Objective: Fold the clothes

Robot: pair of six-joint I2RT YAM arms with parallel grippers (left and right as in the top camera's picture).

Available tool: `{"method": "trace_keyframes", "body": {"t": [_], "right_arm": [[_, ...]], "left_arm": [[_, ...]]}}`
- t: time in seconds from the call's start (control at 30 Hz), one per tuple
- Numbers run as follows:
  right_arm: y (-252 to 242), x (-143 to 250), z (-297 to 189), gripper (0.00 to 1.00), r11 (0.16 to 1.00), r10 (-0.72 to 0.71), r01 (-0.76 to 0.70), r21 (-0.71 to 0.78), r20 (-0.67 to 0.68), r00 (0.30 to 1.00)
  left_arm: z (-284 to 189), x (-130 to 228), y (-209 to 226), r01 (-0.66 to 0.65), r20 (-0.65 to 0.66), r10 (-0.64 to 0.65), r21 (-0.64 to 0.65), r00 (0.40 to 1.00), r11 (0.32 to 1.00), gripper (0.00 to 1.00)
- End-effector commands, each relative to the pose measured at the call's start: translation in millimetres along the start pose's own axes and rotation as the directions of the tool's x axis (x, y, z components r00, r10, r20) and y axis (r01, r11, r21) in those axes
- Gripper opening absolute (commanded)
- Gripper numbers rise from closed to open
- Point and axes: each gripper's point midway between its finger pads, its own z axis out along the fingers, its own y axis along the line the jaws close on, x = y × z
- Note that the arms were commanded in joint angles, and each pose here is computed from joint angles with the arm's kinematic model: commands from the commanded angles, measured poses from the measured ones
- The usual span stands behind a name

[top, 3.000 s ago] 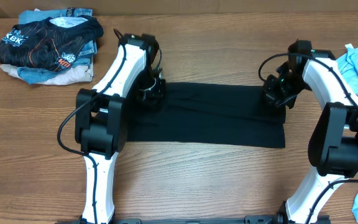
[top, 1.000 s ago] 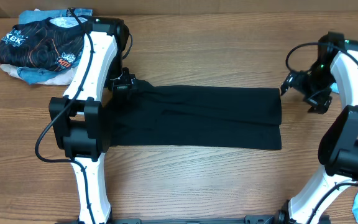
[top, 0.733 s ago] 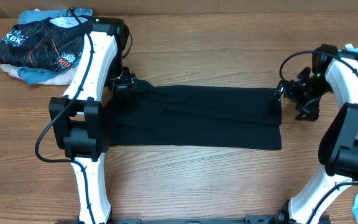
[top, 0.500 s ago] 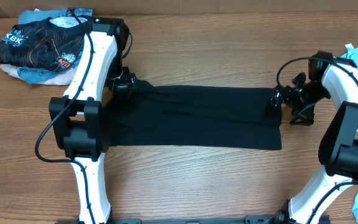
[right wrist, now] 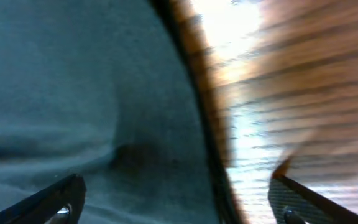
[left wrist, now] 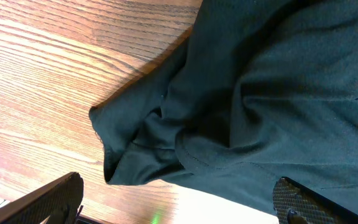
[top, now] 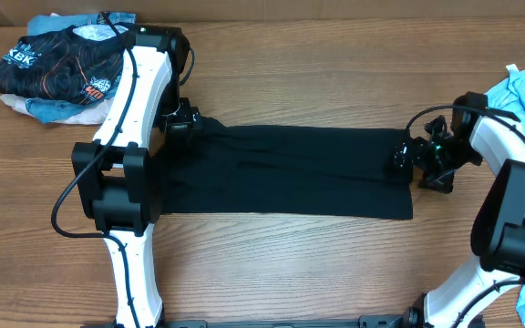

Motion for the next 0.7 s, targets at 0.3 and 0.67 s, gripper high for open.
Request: {"method": "trace_keyframes", "body": {"t": [0.3, 0.67], "right_arm": [[14.6, 36.2, 38.6, 0.69, 0.99, -0.021, -0.001, -0.139, -0.158, 0.987], [-0.8, 26.5, 38.8, 0.09, 0.998, 0.029, -0.037, -0.059, -0.124, 0.992]], "left_arm": [[-13.1, -4.1, 0.3, -0.009, 0.049, 0.008, 0.024, 0.999, 1.0, 1.0], [-13.1, -4.1, 0.3, -0.009, 0.049, 0.008, 0.024, 0.999, 1.0, 1.0]]}}
